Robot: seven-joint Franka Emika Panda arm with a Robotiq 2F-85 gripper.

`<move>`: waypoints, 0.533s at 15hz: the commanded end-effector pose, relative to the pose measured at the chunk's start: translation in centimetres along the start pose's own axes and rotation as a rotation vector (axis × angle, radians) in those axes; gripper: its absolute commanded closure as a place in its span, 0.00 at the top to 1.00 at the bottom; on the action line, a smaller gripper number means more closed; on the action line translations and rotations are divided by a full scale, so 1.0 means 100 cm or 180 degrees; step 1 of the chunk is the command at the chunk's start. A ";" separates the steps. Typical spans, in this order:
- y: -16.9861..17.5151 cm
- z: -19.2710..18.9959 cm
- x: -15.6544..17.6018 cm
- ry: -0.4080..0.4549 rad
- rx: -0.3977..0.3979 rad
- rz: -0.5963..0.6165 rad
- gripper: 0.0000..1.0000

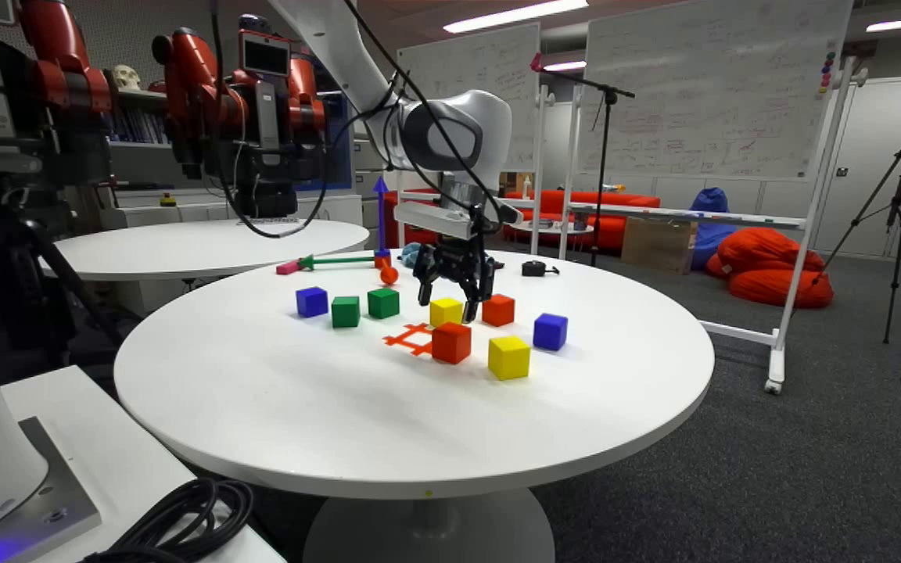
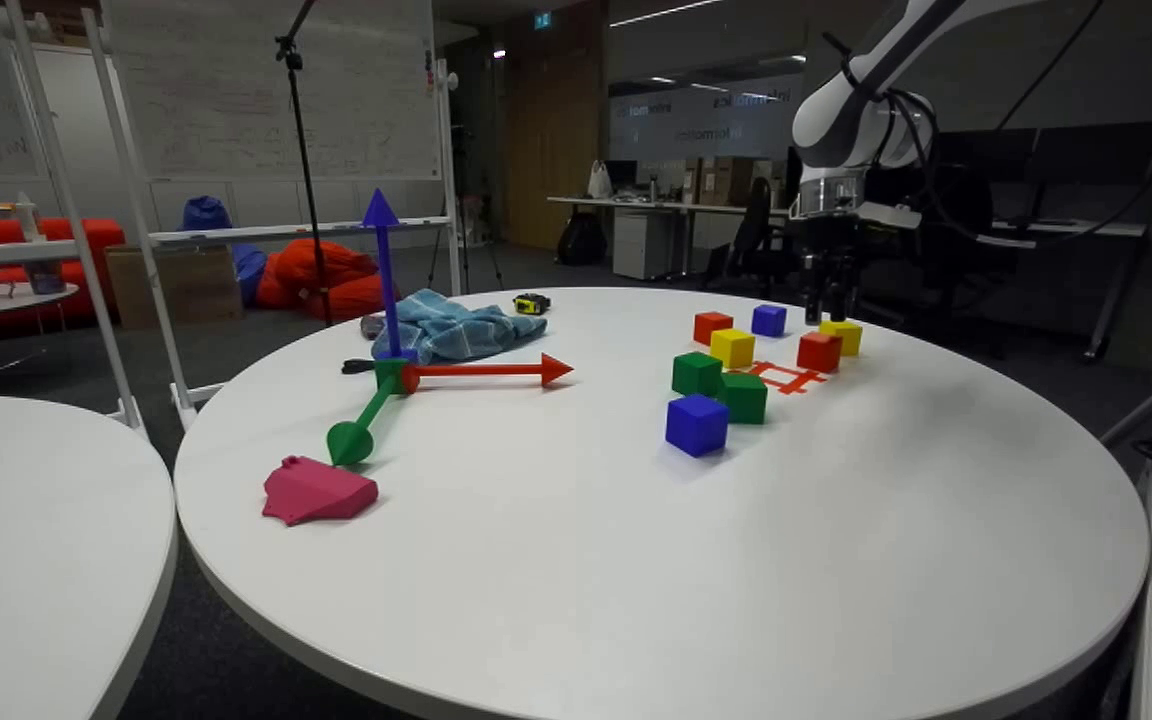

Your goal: Pick up the orange cube and put it on top of the yellow cube on the left

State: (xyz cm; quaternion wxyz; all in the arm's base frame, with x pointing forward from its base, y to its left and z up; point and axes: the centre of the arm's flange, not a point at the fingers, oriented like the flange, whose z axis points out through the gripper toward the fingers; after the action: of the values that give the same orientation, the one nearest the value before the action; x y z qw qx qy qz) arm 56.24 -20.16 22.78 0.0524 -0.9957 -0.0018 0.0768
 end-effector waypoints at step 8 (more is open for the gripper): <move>0.012 0.004 0.014 -0.0050 -0.0030 -0.0233 1.00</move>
State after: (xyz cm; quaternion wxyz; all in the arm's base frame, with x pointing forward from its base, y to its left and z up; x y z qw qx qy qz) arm 56.98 -20.85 22.11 0.0406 -0.9958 -0.0207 0.0797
